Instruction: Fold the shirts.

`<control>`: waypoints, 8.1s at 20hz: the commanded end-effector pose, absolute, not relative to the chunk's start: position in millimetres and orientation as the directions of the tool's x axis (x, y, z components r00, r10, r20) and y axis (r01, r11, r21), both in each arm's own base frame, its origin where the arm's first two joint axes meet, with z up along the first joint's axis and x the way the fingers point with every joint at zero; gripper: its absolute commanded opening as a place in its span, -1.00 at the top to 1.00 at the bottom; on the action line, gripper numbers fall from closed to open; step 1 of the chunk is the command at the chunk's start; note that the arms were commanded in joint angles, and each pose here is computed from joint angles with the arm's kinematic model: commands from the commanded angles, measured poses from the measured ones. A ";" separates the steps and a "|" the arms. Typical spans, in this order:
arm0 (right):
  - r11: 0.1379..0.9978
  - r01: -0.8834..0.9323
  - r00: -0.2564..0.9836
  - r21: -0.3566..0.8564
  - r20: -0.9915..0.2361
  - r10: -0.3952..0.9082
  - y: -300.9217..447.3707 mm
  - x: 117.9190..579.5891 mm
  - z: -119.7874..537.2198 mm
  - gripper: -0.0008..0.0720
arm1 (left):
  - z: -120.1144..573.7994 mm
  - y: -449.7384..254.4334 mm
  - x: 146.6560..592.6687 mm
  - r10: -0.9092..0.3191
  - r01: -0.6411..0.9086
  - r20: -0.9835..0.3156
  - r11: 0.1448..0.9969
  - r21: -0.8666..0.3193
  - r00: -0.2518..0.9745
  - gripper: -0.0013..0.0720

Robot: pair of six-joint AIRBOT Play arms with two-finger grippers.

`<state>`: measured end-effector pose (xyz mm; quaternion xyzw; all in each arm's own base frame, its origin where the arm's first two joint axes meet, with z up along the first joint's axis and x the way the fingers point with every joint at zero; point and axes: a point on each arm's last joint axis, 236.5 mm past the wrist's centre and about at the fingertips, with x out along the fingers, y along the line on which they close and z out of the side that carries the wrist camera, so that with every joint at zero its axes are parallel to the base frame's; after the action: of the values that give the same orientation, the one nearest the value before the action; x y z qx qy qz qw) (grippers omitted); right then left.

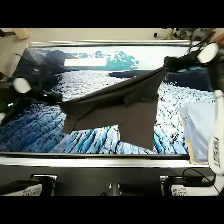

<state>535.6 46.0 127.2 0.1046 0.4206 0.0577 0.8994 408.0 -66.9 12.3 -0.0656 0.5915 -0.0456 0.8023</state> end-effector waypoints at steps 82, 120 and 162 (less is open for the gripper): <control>0.875 0.303 0.053 0.378 -0.923 0.380 -32.7 411.4 -16.4 -0.17 | -96.3 -92.6 364.2 -0.488 -0.261 -0.865 0.825 -0.502 0.119 -0.30; 1.000 -0.004 0.983 0.011 0.183 0.001 2.2 222.9 554.0 0.91 | 563.5 1.9 180.6 0.059 -0.040 0.295 0.997 -0.070 0.954 0.90; 0.954 0.166 -0.014 0.250 -0.967 0.256 -28.4 428.6 -0.9 -0.15 | -101.3 -90.3 366.5 -0.353 -0.016 -0.927 0.934 -0.357 0.131 -0.30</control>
<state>430.2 -28.6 -0.9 0.1479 0.7093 0.0321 0.6885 356.2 -89.8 -98.2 -0.1421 0.6648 -0.1186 0.7237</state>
